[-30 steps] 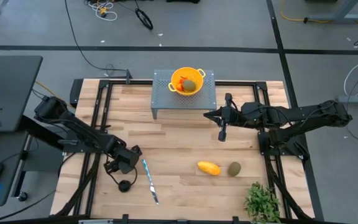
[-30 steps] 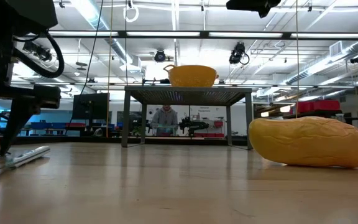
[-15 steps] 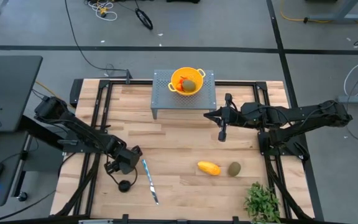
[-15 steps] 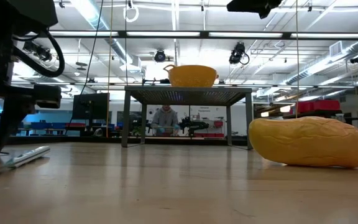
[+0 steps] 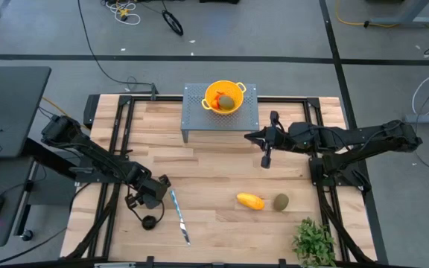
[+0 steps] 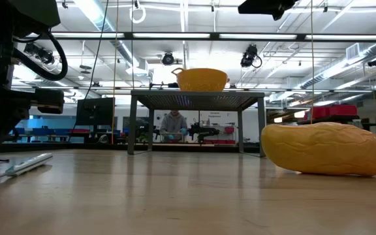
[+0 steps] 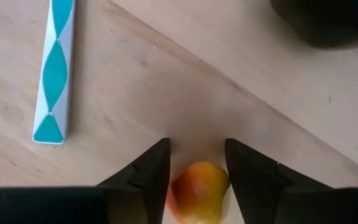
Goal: Pick & Place Fruit
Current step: Put the pear into the yellow colander bowl on the shelf
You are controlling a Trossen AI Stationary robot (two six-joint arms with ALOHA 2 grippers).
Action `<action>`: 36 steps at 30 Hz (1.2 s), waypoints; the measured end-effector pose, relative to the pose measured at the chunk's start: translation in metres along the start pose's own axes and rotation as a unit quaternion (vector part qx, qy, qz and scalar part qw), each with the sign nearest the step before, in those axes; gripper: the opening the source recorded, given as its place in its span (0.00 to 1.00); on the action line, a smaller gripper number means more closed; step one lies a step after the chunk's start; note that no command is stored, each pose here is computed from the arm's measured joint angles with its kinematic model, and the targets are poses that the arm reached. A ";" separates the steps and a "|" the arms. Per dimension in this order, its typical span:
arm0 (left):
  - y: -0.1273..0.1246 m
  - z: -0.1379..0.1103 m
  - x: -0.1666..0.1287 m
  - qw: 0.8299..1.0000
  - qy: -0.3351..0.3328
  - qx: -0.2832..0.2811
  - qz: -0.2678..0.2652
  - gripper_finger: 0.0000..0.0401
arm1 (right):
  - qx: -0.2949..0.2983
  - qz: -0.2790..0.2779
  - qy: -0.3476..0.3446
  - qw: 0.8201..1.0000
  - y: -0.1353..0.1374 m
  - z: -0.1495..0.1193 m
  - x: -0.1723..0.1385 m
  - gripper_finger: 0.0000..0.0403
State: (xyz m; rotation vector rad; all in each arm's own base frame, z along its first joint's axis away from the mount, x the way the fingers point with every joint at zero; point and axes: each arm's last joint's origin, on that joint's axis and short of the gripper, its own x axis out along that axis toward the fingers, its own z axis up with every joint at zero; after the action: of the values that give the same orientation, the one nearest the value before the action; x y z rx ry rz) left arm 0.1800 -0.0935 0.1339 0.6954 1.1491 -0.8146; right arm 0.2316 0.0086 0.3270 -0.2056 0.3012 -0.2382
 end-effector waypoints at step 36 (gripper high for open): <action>0.006 0.009 -0.022 0.997 0.062 -0.039 0.007 0.70 | 0.001 -0.003 0.001 1.000 -0.002 0.000 0.001 0.06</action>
State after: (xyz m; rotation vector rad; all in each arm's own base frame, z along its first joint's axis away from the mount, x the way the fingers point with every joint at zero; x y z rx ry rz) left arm 0.1846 -0.0933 0.1582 0.6946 1.2795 -0.7189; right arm 0.2317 0.0067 0.3270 -0.2042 0.3019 -0.2452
